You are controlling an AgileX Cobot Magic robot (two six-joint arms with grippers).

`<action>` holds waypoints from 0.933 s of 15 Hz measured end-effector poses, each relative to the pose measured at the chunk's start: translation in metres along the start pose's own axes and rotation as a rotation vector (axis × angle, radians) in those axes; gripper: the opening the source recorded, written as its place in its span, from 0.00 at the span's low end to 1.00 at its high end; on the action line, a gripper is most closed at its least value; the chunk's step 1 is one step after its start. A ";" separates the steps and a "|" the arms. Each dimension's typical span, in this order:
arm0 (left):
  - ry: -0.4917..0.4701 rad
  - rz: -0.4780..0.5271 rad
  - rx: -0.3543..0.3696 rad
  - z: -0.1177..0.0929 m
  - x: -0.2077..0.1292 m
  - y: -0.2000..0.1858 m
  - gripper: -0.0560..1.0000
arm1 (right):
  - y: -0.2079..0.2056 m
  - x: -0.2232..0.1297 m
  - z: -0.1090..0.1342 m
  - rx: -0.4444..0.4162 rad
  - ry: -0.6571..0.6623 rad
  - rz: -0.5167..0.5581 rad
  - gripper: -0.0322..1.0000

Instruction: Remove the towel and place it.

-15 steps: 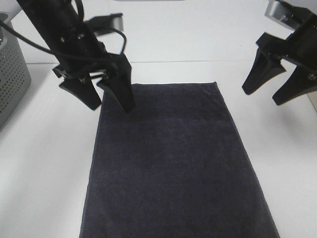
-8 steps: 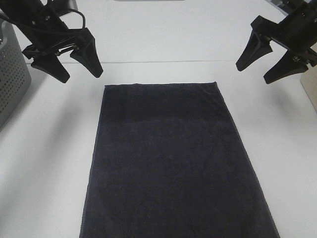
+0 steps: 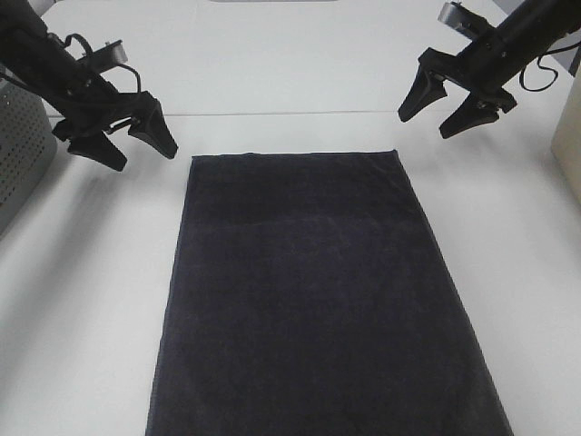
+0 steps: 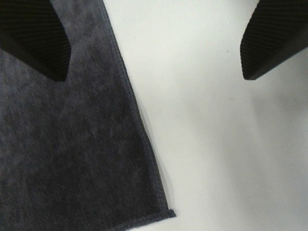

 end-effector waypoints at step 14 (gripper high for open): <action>-0.036 -0.100 -0.130 0.006 0.020 0.043 0.89 | 0.055 -0.004 -0.032 0.014 0.045 0.063 0.80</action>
Point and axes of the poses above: a point on each arm's last joint axis where the gripper is mounted, y pointing out along that axis toward the gripper, z along the wrist's bending axis when the last joint is at zero, x = y × z, the point moved 5 cm from there along y, pointing out along that axis toward the gripper, and after that the axes turned 1 degree about y, right-handed, at the moved point
